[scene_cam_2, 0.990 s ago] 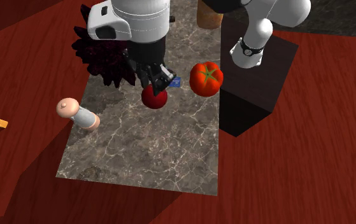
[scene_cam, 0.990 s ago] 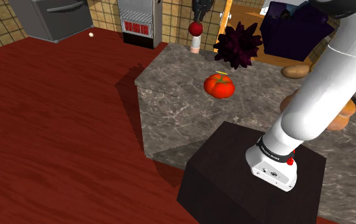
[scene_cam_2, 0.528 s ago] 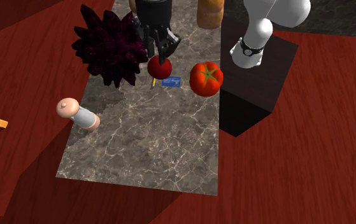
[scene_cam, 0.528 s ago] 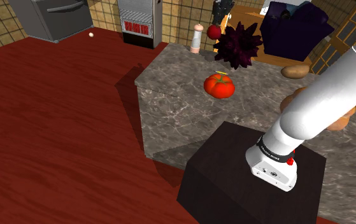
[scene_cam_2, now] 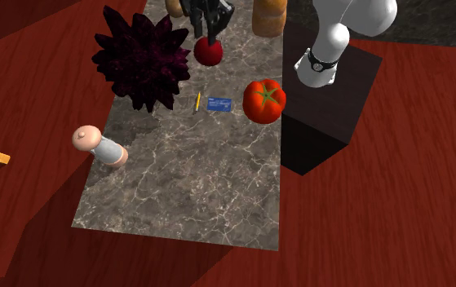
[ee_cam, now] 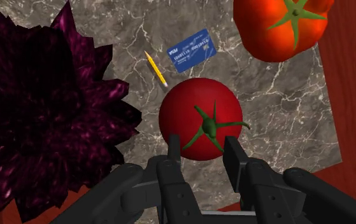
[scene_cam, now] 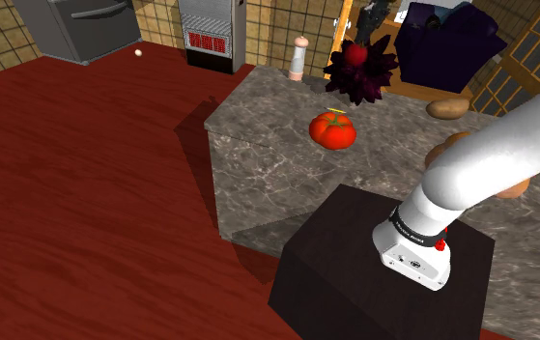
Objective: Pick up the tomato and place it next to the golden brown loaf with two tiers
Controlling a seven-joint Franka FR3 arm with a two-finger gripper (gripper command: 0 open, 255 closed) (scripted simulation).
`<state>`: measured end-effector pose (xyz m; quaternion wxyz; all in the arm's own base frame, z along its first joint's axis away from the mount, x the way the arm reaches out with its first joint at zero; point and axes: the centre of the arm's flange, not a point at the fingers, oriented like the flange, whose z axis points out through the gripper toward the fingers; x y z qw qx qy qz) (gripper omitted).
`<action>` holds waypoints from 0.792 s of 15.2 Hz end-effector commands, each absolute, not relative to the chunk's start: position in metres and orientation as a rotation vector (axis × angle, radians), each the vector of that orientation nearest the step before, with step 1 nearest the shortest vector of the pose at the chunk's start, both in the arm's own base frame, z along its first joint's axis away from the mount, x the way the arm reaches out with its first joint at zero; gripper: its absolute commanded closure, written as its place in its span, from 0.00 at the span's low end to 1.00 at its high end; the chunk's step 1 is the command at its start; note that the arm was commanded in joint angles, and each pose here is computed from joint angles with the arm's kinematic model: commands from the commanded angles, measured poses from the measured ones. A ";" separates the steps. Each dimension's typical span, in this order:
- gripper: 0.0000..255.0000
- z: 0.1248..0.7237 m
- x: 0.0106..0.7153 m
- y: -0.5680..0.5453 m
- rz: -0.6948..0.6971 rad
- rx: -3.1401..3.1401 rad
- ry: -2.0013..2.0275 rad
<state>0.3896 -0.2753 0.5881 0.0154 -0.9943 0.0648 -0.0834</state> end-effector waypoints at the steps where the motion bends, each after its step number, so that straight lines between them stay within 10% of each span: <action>1: 1.00 0.587 0.366 -0.286 -0.260 -3.093 0.200; 12: 1.00 0.587 0.235 -0.348 -0.260 -3.093 0.200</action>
